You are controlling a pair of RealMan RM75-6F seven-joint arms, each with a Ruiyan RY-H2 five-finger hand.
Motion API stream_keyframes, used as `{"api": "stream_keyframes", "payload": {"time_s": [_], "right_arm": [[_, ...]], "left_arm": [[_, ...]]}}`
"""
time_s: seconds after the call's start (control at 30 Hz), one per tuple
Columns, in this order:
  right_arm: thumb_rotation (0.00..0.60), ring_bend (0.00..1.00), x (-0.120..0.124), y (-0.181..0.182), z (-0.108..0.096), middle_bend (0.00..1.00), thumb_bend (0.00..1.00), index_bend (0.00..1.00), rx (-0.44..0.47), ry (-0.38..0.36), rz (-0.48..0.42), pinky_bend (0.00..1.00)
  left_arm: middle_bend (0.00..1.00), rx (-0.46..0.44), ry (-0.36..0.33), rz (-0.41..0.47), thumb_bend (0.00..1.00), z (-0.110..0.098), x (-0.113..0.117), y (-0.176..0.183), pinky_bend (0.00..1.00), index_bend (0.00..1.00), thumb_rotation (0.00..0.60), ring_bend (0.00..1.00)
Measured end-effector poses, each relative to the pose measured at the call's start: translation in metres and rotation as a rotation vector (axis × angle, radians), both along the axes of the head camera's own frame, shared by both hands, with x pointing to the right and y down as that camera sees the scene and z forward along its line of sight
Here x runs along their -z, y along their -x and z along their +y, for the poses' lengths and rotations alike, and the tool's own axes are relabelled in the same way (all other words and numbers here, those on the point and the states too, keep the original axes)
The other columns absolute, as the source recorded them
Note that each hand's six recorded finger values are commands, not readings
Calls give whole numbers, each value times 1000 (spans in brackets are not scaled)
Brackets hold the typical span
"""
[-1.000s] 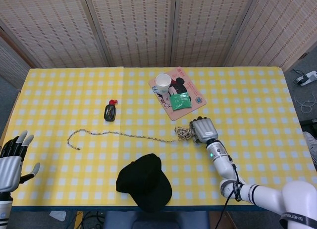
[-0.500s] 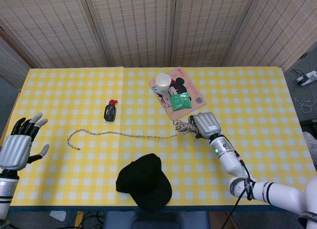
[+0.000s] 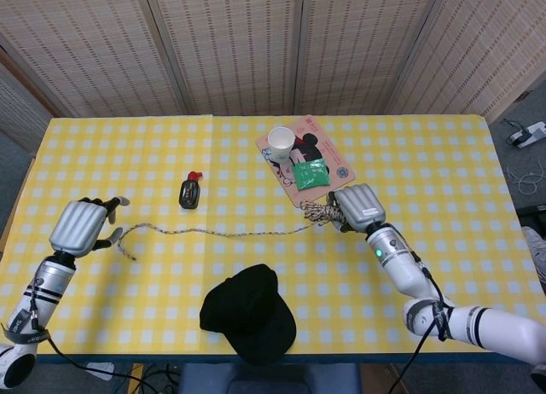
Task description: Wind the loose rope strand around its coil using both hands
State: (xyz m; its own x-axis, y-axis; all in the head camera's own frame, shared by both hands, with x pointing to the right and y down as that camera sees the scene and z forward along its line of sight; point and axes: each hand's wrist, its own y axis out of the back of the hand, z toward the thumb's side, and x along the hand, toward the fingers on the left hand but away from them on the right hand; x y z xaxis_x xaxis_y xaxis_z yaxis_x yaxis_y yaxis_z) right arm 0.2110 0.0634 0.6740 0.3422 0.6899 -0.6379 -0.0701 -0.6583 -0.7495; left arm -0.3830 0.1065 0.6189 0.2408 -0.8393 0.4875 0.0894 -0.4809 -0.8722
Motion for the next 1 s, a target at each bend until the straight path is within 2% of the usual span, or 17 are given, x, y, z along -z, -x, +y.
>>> {"api": "stream_keyframes", "payload": {"time_s": [0.23, 0.4, 0.63, 1.0], "right_arm": [[600, 465, 5, -9, -4, 542, 763, 671, -13, -12, -2, 625], [600, 465, 4, -16, -6, 542, 766, 672, -22, -9, 7, 625], [600, 465, -3, -17, -3, 543, 766, 673, -23, 6, 14, 625], [600, 466, -6, -21, -2, 543, 767, 676, -26, 15, 26, 625]], "left_arm": [[844, -29, 23, -38, 345, -10, -27, -14, 862, 419, 600, 767], [963, -41, 71, -29, 345, -10, -48, -31, 949, 443, 600, 865], [1000, -103, 76, -81, 345, -9, -68, -48, 1000, 489, 600, 937], [1000, -7, 147, -136, 345, -4, -107, -36, 1000, 543, 600, 978]]}}
